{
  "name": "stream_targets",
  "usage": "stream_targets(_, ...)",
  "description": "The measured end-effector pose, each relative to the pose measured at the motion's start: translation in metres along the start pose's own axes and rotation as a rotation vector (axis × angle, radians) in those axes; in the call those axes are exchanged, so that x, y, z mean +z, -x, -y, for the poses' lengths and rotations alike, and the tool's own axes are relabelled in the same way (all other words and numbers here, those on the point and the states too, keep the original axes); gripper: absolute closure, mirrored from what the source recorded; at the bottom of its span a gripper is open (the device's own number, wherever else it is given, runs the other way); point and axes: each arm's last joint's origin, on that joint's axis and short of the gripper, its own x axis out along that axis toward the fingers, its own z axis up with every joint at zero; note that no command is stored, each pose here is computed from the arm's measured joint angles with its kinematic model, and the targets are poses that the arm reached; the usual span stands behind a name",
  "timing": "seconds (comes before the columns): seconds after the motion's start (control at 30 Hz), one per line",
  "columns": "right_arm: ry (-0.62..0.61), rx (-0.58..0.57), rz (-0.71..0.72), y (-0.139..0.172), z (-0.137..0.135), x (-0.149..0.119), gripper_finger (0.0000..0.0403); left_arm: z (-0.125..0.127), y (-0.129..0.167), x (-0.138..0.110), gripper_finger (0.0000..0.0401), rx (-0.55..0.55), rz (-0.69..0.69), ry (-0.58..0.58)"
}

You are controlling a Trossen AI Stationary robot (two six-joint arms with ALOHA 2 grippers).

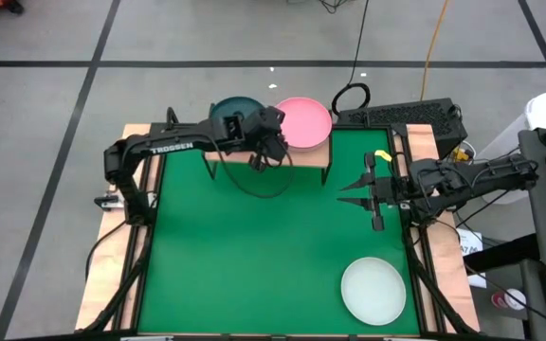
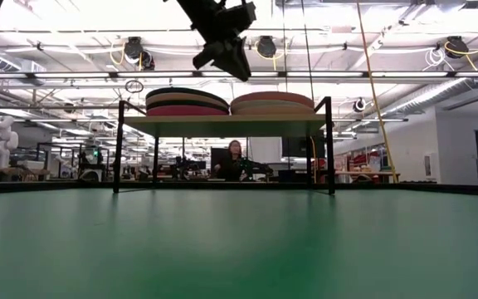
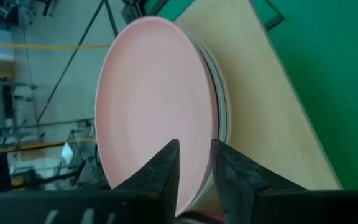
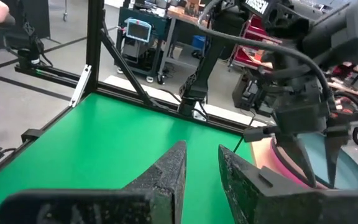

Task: Place and stack plates onto a shelf
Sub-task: Stack the blue plate on top of the light pink plate on the shelf

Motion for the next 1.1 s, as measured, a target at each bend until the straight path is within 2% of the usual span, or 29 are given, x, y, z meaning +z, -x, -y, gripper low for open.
stream_targets(0.13,-0.037,0.007,-0.032,0.000,-0.001,-0.003,0.0323,0.002,0.020,0.009,0.0280,0.045,0.004,0.025)
stream_targets(0.3,-0.138,0.035,-0.215,0.000,-0.005,-0.021,0.0323,0.001,0.075,0.020,0.0280,0.093,0.116,0.174)
stream_targets(0.37,-0.191,0.050,-0.315,-0.001,-0.008,-0.030,0.0323,0.003,0.099,0.020,0.0292,0.073,0.173,0.240)
stream_targets(0.5,-0.297,0.147,-0.487,-0.009,-0.019,-0.054,0.0323,0.017,0.132,0.020,0.0343,0.019,0.286,0.332)
stream_targets(0.63,-0.379,0.244,-0.624,-0.017,-0.036,-0.085,0.0323,0.043,0.144,0.017,0.0393,0.019,0.341,0.415)
stream_targets(0.8,-0.443,0.272,-0.765,-0.018,-0.060,-0.117,0.0323,0.073,0.155,0.009,0.0397,0.062,0.529,0.553)
stream_targets(0.93,-0.507,0.291,-0.853,-0.017,-0.075,-0.128,0.0323,0.098,0.155,0.002,0.0398,0.085,0.681,0.638)
stream_targets(1.1,-0.579,0.375,-0.959,-0.012,-0.089,-0.137,0.0323,0.128,0.145,-0.004,0.0398,0.070,0.770,0.683)
